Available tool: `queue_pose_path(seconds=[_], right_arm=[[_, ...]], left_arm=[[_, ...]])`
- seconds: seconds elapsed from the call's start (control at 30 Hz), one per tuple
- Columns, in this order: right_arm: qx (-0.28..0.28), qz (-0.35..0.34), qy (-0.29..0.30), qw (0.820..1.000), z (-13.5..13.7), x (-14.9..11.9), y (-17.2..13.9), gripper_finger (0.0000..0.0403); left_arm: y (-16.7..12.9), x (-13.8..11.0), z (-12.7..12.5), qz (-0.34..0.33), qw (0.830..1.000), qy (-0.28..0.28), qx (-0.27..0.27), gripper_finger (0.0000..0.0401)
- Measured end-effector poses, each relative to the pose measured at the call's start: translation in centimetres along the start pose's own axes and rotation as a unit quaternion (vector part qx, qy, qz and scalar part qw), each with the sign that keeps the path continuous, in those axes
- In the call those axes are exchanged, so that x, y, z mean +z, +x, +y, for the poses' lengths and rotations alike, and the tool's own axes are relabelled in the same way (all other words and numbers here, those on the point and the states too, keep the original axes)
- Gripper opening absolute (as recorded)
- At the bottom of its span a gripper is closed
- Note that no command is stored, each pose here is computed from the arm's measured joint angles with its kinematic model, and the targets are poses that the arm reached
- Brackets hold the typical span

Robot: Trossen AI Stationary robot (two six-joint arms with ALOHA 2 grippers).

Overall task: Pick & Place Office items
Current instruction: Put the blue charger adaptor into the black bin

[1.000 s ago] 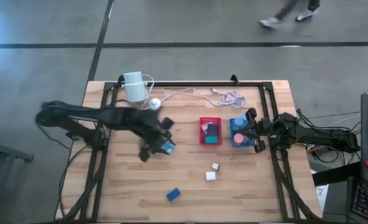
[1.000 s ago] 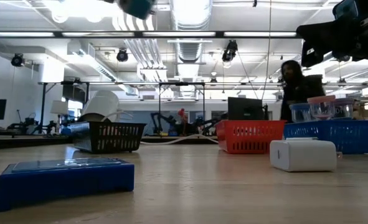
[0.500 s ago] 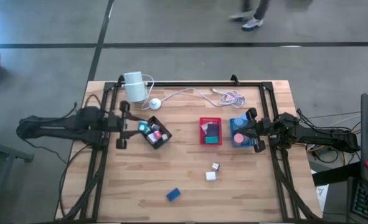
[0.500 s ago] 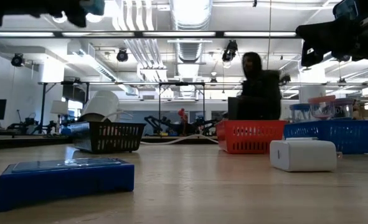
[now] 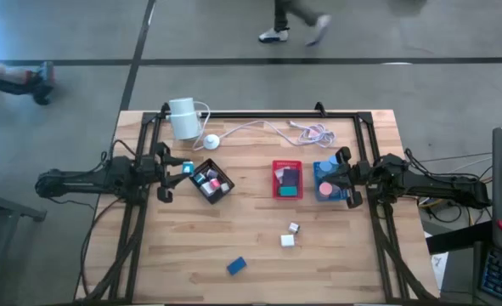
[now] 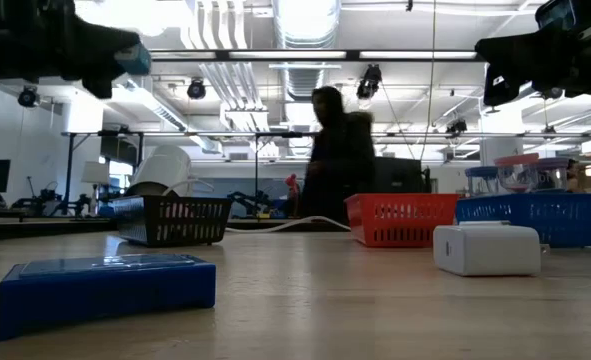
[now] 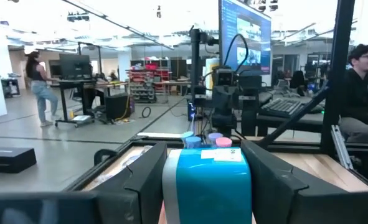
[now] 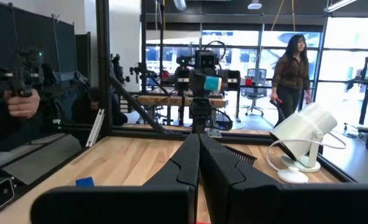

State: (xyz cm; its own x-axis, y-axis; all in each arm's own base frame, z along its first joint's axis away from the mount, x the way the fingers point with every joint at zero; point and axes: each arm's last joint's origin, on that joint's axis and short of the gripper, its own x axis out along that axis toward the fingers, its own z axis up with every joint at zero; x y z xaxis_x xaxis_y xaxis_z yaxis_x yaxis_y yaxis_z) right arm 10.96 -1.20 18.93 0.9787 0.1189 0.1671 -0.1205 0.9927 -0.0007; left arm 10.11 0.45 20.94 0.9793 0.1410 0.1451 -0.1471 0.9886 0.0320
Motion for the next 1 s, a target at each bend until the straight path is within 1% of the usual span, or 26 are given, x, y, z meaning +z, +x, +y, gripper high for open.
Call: queue_pose_path(seconds=[0.27,0.57,0.73,1.0], right_arm=[[0.0,-0.003,-0.004,1.0,0.0,0.1,0.0,0.0008],[0.0,-0.004,-0.007,1.0,0.0,0.1,0.0,0.0008],[0.0,-0.004,-0.007,1.0,0.0,0.1,0.0,0.0008],[-0.01,-0.004,-0.009,1.0,-0.1,0.1,0.0,0.0008]], left_arm=[[-0.3,-2.1,-0.1,-0.002,1.0,-0.009,0.0,0.0182],[-0.3,-2.3,-0.1,-0.005,1.0,-0.014,0.0,0.0182],[-0.3,-3.1,-0.1,0.012,1.0,-0.01,-0.003,0.0182],[-0.3,-3.2,-0.1,0.017,1.0,-0.01,-0.002,0.0182]])
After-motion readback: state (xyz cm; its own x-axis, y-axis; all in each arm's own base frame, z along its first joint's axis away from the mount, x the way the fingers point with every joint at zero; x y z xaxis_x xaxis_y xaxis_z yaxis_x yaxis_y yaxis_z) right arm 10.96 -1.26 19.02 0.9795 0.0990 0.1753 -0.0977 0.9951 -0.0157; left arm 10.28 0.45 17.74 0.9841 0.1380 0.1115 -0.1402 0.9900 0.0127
